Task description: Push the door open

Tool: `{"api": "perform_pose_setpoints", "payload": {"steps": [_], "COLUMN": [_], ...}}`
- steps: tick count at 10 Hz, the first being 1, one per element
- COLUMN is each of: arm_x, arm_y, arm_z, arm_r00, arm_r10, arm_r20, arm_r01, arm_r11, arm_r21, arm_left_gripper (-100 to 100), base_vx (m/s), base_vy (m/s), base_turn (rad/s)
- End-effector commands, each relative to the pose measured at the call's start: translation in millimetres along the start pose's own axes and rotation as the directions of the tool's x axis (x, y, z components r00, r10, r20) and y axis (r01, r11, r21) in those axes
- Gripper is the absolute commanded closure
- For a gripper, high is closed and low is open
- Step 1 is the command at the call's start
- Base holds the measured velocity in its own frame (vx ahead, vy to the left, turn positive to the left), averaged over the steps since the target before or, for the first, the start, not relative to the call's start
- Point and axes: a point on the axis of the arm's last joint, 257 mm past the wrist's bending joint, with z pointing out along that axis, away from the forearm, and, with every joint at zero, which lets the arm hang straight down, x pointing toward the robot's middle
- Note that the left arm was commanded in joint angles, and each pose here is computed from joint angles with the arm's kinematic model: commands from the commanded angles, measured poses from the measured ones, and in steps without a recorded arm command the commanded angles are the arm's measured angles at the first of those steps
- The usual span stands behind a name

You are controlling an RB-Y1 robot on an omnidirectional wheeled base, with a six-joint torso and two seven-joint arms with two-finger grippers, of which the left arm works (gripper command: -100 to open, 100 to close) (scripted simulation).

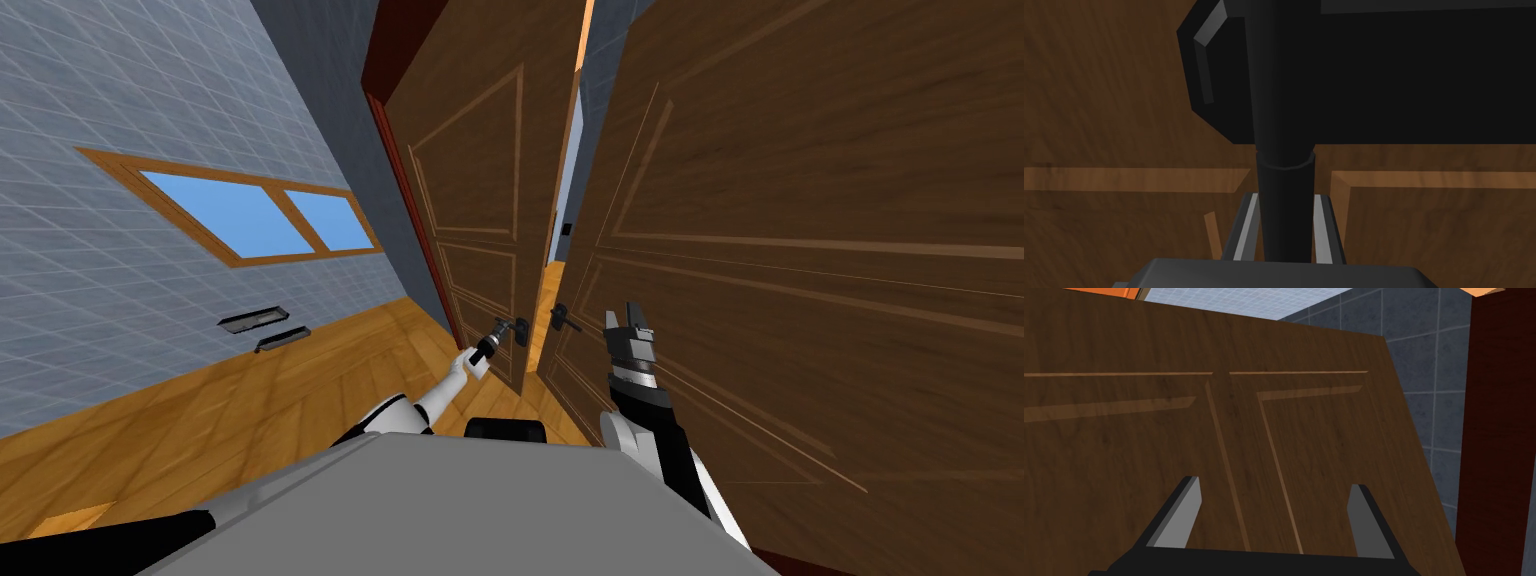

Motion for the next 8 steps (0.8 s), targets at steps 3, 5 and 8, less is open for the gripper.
{"api": "perform_pose_setpoints", "payload": {"steps": [3,5,8], "arm_x": [-16.4,-26.2,-37.8], "arm_y": [-11.2,-17.6,-20.4], "arm_z": [5.4,5.5,4.2], "arm_r00": [0.9996,0.9988,0.9973], "arm_r10": [0.012,0.016,0.020], "arm_r20": [0.025,0.046,0.071], "arm_r01": [-0.013,-0.018,-0.023], "arm_r11": [0.9997,0.9992,0.9989], "arm_r21": [0.021,0.035,0.041], "arm_left_gripper": [100,100,100], "base_vx": [0.010,0.002,0.021], "base_vy": [0.012,0.003,0.016], "base_turn": [-0.002,-0.045,-0.070]}}
